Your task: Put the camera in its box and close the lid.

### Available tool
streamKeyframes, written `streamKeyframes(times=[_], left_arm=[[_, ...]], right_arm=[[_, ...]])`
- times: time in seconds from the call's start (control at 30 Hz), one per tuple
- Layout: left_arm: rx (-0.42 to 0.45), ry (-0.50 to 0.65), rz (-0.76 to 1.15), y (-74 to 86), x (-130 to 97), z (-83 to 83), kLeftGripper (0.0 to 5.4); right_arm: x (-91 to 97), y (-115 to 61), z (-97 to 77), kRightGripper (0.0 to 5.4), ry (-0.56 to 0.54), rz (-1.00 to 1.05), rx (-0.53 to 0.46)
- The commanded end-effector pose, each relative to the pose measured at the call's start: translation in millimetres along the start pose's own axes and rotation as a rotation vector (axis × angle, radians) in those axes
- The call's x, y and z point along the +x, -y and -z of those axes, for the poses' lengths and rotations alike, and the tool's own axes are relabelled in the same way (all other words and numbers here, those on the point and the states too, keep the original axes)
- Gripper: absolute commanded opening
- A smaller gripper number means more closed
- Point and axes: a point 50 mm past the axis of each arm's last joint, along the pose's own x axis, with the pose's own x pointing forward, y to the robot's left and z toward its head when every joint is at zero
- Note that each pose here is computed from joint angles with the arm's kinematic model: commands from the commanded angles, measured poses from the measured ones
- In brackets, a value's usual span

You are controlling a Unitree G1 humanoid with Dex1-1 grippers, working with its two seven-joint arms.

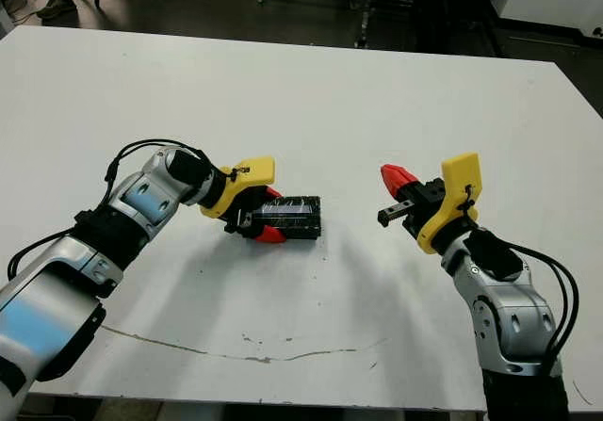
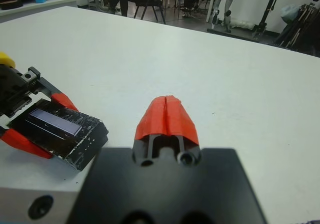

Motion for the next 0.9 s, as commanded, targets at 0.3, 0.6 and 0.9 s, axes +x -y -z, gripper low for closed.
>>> streamKeyframes(times=[0.3, 0.6, 0.9], left_arm=[[-0.119, -0.052, 0.090, 33.9, 50.0, 35.1, 3.78], [0.043, -0.063, 0.038, 34.6, 45.2, 33.7, 4.91], [0.032, -0.041, 0.045, 34.6, 42.9, 36.7, 5.39]], right_arm=[[-4.1, 1.1, 3.3, 0.00, 0.000, 0.013, 0.007], [-5.2, -0.6, 1.6, 0.00, 0.006, 0.028, 0.015], [-6.3, -1.6, -0.4, 0.00, 0.021, 0.029, -0.001]])
